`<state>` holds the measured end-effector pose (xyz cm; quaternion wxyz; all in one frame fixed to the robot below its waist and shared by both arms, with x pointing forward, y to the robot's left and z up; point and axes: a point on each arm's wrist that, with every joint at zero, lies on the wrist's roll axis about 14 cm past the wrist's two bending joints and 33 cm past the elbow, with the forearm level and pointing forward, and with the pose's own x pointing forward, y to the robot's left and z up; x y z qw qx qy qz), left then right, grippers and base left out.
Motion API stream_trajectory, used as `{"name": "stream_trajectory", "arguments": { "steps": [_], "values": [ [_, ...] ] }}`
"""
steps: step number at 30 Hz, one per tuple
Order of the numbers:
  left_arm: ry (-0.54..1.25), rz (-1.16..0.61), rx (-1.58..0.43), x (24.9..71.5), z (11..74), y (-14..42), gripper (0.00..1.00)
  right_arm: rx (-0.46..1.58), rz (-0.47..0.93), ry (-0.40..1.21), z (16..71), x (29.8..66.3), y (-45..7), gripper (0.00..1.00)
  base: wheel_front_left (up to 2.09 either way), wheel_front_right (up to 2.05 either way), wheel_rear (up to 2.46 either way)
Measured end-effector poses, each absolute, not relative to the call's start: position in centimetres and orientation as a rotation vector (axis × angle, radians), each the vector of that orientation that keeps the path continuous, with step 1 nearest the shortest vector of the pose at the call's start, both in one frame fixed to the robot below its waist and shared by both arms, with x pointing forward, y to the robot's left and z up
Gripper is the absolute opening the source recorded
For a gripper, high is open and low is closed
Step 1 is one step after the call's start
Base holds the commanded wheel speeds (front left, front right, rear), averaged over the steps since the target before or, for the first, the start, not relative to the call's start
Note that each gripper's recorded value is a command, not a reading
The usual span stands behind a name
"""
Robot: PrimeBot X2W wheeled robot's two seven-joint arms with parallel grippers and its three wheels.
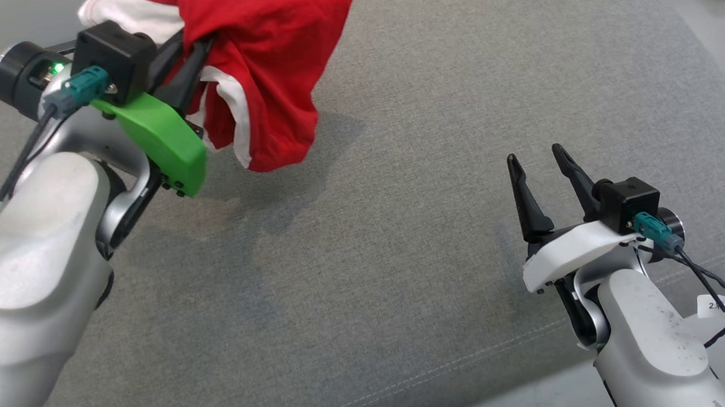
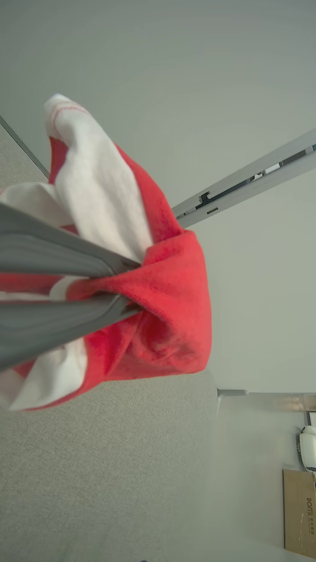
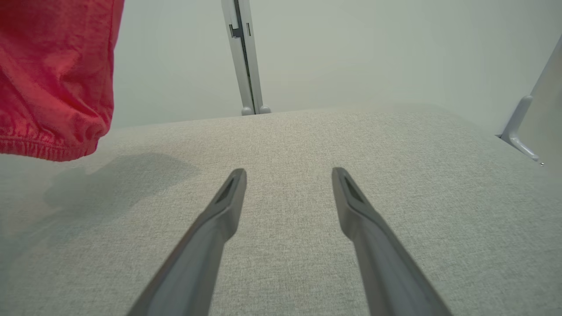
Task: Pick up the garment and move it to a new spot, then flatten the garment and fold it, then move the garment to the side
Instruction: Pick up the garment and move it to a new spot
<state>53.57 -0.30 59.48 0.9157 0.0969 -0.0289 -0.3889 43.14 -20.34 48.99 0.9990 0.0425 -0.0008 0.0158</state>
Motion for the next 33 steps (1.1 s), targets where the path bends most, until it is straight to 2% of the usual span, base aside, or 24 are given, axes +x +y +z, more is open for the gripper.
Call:
{"name": "stream_trajectory", "arguments": {
  "steps": [5,10,18,27,28,29,30,33],
  "values": [
    [-0.059,-0.899,0.144,51.6,57.9,-4.1,0.0,0.091,-0.007,0.007,48.6,42.7,-21.6,1.0,0.0,0.0,0.0],
    [0.008,-0.929,0.116,50.3,54.7,-5.2,0.0,0.094,-0.02,0.01,48.4,42.8,-21.9,1.0,0.0,0.0,0.0],
    [0.122,-0.858,0.01,49.7,49.9,-3.6,0.0,0.105,-0.007,0.013,48.1,43.4,-21.2,1.0,0.0,0.0,0.0],
    [0.233,-0.812,-0.065,46.5,44.8,-3.3,0.0,0.108,0.036,0.012,48.1,44.0,-19.6,1.0,0.0,0.0,0.0],
    [0.235,-0.803,-0.065,46.4,44.6,-3.1,0.11,0.109,0.04,0.01,48.2,44.1,-19.5,1.0,0.0,0.0,0.0],
    [0.234,-0.796,-0.064,46.3,44.5,-3.0,0.62,0.109,0.044,0.009,48.2,44.1,-19.3,1.0,0.0,0.0,0.0],
    [0.233,-0.789,-0.061,46.3,44.4,-2.9,1.0,0.11,0.048,0.008,48.3,44.2,-19.2,1.0,0.0,0.0,0.0],
    [0.214,-0.767,-0.06,46.2,44.8,-2.7,1.0,0.11,0.054,0.006,48.3,44.1,-19.0,1.0,0.0,0.0,0.0]
  ]
}}
